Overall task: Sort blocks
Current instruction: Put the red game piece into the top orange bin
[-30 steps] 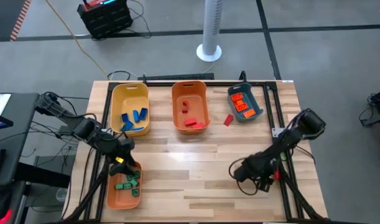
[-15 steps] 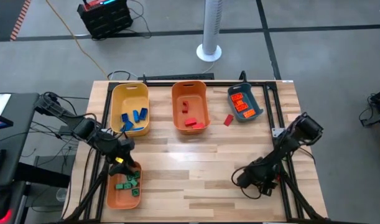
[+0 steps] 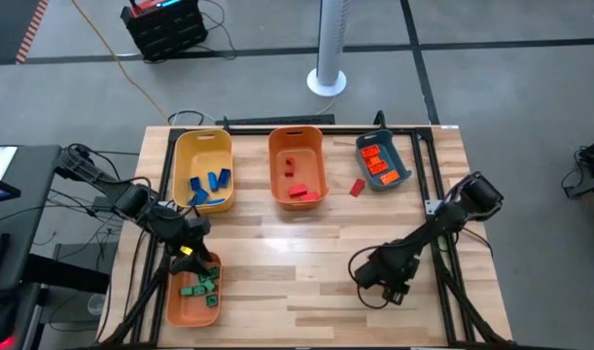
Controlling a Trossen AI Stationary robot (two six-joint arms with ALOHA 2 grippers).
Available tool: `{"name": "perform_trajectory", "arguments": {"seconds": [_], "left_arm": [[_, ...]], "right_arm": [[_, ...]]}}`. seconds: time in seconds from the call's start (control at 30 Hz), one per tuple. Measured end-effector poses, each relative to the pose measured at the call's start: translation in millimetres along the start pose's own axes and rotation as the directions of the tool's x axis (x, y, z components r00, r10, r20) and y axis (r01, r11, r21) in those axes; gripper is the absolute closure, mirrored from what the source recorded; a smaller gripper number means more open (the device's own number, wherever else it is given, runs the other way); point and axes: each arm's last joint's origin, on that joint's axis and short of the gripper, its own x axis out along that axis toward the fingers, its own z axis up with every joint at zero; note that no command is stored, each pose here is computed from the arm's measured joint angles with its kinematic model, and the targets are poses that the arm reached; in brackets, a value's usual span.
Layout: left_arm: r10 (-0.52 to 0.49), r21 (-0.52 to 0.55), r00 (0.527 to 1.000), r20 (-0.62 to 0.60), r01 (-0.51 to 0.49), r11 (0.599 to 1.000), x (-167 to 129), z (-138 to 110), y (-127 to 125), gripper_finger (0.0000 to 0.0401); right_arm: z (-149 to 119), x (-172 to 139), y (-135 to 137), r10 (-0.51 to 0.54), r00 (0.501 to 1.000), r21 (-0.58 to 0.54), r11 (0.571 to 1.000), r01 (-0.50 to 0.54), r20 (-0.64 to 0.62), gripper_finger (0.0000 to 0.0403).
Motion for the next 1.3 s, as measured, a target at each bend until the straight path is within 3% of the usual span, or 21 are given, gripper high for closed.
{"name": "perform_trajectory", "arguments": {"seconds": [0.27,0.4,0.53,0.77,1.0,1.1,1.3], "left_arm": [[0.000,0.000,1.000,-0.001,0.000,1.000,0.0,0.0,0.0,0.0140],[0.000,0.017,1.000,-0.001,0.000,1.000,0.0,0.0,0.0,0.0140],[0.000,0.019,1.000,-0.001,0.000,1.000,0.1,0.0,0.0,0.0140],[0.002,0.019,1.000,0.001,-0.002,1.000,0.0,0.0,0.1,0.0140],[0.019,-0.005,1.000,0.024,-0.019,1.000,0.0,0.6,0.7,0.0140],[0.019,-0.028,1.000,0.025,-0.019,0.999,0.0,0.6,0.7,0.0140],[0.022,-0.085,0.999,0.029,-0.019,0.996,0.1,0.8,0.7,0.0140]], "right_arm": [[-25.2,-41.5,-22.8,-0.077,0.989,0.035,0.997,0.074,0.125,0.0182],[-30.9,-57.3,-35.6,-0.069,0.961,0.033,0.998,0.062,0.269,0.0182],[-23.7,-68.2,-46.1,-0.083,0.917,-0.055,0.992,0.113,0.390,0.0182],[10.6,-68.4,-64.7,-0.210,0.884,-0.318,0.878,0.359,0.418,0.0182],[47.0,-49.0,-94.1,-0.323,0.883,-0.426,0.784,0.452,0.341,0.0182],[62.7,-45.9,-101.0,-0.321,0.879,-0.477,0.746,0.464,0.353,0.0182],[93.7,-38.3,-108.4,-0.280,0.884,-0.534,0.714,0.453,0.375,0.0182]]}}
